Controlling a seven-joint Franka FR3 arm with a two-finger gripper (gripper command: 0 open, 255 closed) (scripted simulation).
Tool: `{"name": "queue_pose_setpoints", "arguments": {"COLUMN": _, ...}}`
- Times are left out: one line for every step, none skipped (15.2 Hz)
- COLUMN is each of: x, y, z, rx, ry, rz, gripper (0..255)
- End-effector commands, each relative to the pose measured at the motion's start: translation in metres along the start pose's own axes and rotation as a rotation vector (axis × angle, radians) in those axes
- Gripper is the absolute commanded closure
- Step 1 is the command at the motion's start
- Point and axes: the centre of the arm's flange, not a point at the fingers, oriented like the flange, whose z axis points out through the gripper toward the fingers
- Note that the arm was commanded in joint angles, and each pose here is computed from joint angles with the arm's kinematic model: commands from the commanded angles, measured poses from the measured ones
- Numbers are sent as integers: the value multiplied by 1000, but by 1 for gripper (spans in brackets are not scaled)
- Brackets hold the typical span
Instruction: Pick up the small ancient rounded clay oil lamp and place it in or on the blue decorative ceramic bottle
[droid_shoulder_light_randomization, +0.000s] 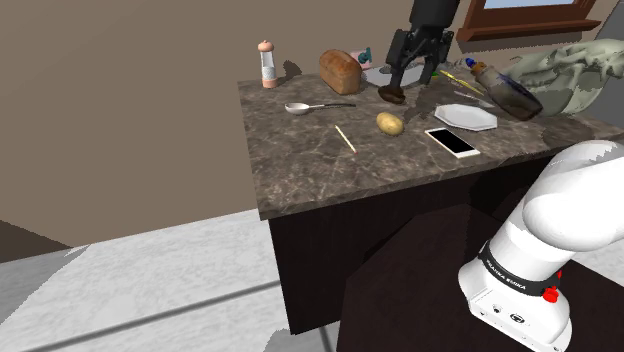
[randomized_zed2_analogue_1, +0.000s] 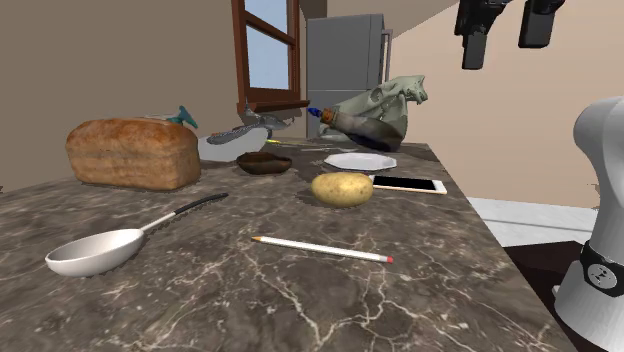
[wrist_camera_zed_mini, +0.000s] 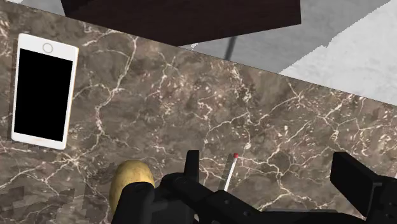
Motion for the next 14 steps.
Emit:
{"name": "queue_pose_setpoints", "arguments": {"x": 0, "y": 0, "z": 0, "rx": 0, "ry": 0, "rz": 0, "gripper": 0}}
{"name": "queue_pose_setpoints", "arguments": {"x": 9, "y": 8, "z": 5, "rx": -3, "ry": 0, "rz": 7, "gripper": 0}}
{"name": "queue_pose_setpoints", "arguments": {"x": 18, "y": 16, "z": 9, "rx": -6, "ry": 1, "rz": 14, "gripper": 0}}
{"name": "queue_pose_setpoints", "arguments": {"x": 27, "y": 24, "z": 14, "rx": -9, "ry": 1, "rz": 20, "gripper": 0}}
{"name": "queue_pose_setpoints", "arguments": {"x": 36, "y": 32, "z": 18, "rx": -12, "ry": 2, "rz": 27, "gripper": 0}}
{"name": "queue_pose_setpoints", "arguments": {"x": 45, "y": 40, "z": 23, "rx": -16, "ry": 2, "rz": 34, "gripper": 0}}
{"name": "queue_pose_setpoints", "arguments": {"x": 53, "y": 48, "z": 27, "rx": -19, "ry": 3, "rz": 41, "gripper": 0}}
{"name": "queue_pose_setpoints", "arguments": {"x": 62, "y": 57, "z": 32, "rx": -22, "ry": 3, "rz": 47, "gripper": 0}}
{"name": "queue_pose_setpoints", "arguments": {"x": 71, "y": 65, "z": 36, "rx": -25, "ry": 4, "rz": 54, "gripper": 0}}
{"name": "queue_pose_setpoints", "arguments": {"x": 79, "y": 73, "z": 41, "rx": -28, "ry": 4, "rz": 61, "gripper": 0}}
{"name": "queue_pose_setpoints", "arguments": {"x": 88, "y": 82, "z": 45, "rx": -31, "ry": 5, "rz": 68, "gripper": 0}}
{"name": "queue_pose_setpoints", "arguments": {"x": 97, "y": 90, "z": 49, "rx": -34, "ry": 5, "rz": 74, "gripper": 0}}
{"name": "queue_pose_setpoints", "arguments": {"x": 105, "y": 99, "z": 54, "rx": -37, "ry": 6, "rz": 81, "gripper": 0}}
{"name": "queue_pose_setpoints", "arguments": {"x": 113, "y": 108, "z": 58, "rx": -41, "ry": 6, "rz": 88, "gripper": 0}}
